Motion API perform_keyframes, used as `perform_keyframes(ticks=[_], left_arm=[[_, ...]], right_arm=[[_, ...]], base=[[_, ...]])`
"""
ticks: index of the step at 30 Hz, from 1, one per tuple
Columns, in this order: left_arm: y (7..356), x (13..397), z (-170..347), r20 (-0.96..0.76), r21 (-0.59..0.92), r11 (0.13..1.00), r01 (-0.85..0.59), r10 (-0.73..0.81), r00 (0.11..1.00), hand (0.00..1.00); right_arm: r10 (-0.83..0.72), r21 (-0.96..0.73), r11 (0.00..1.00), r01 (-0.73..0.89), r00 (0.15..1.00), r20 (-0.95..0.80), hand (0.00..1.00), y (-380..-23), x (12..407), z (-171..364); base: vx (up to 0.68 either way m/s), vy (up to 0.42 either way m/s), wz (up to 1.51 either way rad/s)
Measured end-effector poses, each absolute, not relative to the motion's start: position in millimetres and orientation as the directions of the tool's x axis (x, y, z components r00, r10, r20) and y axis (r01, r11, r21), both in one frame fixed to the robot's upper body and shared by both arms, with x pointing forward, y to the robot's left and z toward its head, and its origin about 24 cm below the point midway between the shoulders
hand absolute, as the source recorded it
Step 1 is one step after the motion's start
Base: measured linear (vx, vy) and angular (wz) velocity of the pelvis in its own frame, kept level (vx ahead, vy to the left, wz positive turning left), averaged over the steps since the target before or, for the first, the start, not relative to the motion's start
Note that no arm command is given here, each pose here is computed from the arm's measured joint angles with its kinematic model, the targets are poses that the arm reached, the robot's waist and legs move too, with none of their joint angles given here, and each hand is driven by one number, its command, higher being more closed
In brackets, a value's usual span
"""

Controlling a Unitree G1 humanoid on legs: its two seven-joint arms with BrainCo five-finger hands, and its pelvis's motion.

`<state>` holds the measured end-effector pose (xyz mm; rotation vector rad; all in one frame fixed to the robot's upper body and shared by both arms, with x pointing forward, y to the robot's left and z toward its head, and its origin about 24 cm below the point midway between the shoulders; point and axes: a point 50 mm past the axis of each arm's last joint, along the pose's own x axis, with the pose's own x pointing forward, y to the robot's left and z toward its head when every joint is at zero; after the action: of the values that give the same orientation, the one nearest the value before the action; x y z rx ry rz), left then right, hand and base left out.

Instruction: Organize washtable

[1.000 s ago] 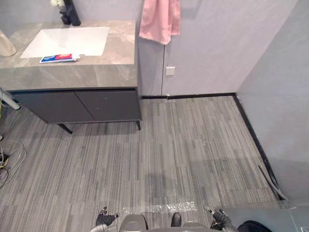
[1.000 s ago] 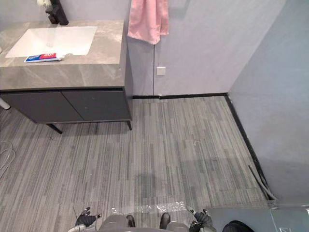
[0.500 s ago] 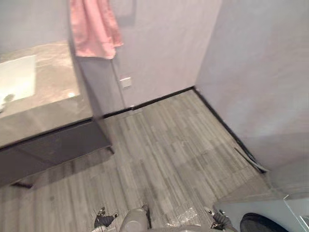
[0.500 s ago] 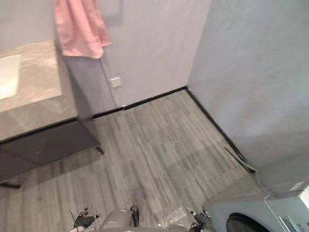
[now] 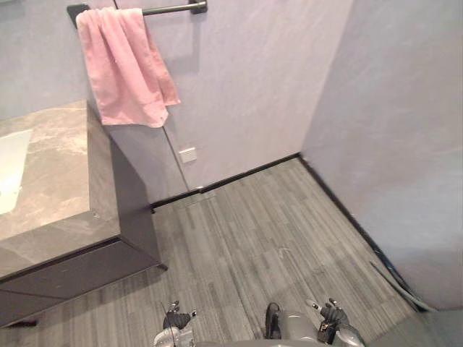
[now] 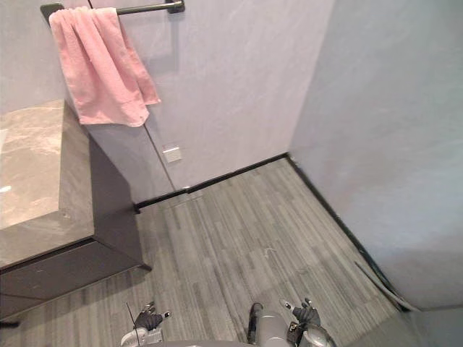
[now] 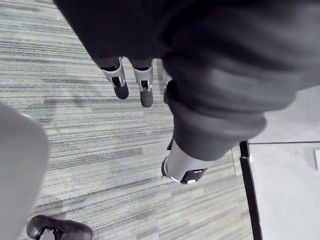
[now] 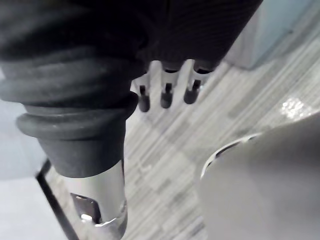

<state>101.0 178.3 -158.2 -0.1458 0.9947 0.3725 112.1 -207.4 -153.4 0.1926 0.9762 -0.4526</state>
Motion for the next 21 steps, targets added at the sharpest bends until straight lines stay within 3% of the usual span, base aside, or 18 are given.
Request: perform_keyframes(ticks=[9, 21], left_arm=[[188.3, 126.3, -146.4, -0.778, 0.049, 0.935, -0.352, 0.256, 0.574, 0.0], [199.3, 123.5, -149.3, -0.795, 0.095, 0.96, -0.263, 0.232, 0.561, 0.0]], right_arm=[[-0.264, -0.001, 0.879, 0.478, 0.484, -0.834, 0.0, -198.1, 116.1, -153.4], [-0.223, 0.009, 0.897, 0.441, 0.472, -0.853, 0.0, -185.8, 116.6, -157.3]], base=[[0.34, -0.098, 0.31], [0.38, 0.197, 0.21]])
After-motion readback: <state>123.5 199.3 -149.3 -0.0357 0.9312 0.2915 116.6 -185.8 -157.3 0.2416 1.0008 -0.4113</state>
